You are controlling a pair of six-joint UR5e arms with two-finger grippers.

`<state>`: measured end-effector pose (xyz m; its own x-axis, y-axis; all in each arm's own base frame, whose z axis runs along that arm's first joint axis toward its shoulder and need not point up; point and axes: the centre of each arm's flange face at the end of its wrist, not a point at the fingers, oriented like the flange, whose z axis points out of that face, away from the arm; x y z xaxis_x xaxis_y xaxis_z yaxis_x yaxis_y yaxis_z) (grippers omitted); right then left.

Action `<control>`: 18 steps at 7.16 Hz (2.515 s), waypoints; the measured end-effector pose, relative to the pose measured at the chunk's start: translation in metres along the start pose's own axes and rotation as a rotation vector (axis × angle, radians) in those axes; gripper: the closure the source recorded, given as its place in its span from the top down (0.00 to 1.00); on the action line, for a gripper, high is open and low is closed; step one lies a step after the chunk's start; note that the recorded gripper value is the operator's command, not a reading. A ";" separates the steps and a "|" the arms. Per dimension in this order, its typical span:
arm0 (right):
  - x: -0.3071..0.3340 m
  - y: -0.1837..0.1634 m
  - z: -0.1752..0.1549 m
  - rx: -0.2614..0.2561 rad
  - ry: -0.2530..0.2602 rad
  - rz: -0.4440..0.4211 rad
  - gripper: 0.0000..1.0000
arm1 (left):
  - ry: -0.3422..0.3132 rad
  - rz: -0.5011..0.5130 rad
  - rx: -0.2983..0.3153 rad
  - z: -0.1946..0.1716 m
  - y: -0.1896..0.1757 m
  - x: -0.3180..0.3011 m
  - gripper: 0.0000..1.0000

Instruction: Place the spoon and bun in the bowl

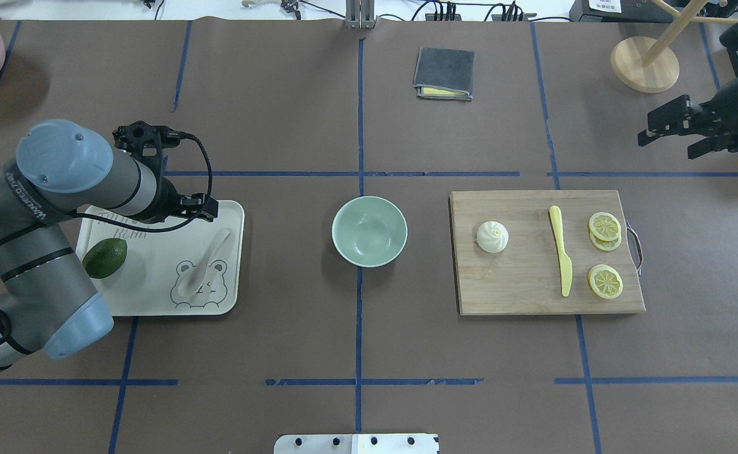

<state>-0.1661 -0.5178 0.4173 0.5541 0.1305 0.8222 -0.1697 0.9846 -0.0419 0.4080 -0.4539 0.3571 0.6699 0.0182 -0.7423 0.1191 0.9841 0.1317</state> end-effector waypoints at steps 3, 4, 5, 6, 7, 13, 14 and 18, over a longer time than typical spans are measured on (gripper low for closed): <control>-0.040 0.012 0.015 -0.004 -0.005 -0.004 1.00 | -0.010 0.033 -0.045 0.026 0.023 0.012 0.82; -0.048 0.013 0.017 -0.005 -0.009 0.003 1.00 | -0.006 0.040 -0.051 0.032 0.026 0.015 0.81; -0.054 0.013 0.017 -0.003 -0.012 0.005 1.00 | 0.000 0.046 -0.051 0.036 0.027 0.017 0.79; -0.057 0.014 0.018 -0.003 -0.014 0.006 1.00 | 0.002 0.049 -0.053 0.038 0.028 0.017 0.78; -0.058 0.014 0.018 -0.003 -0.014 0.006 1.00 | 0.000 0.050 -0.054 0.040 0.028 0.016 0.76; -0.059 0.014 0.018 -0.002 -0.015 0.006 1.00 | -0.005 0.063 -0.076 0.051 0.040 0.021 0.70; -0.059 0.014 0.017 -0.002 -0.015 0.006 1.00 | -0.007 0.068 -0.084 0.055 0.045 0.023 0.65; -0.058 0.016 0.017 -0.002 -0.016 0.006 1.00 | -0.006 0.075 -0.092 0.057 0.050 0.026 0.38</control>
<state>-0.2144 -0.5119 0.3784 0.5403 0.1342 0.8307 -0.1710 0.9841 -0.0478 0.4728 -0.4142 0.3820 0.6787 0.0917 -0.7286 0.0005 0.9921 0.1254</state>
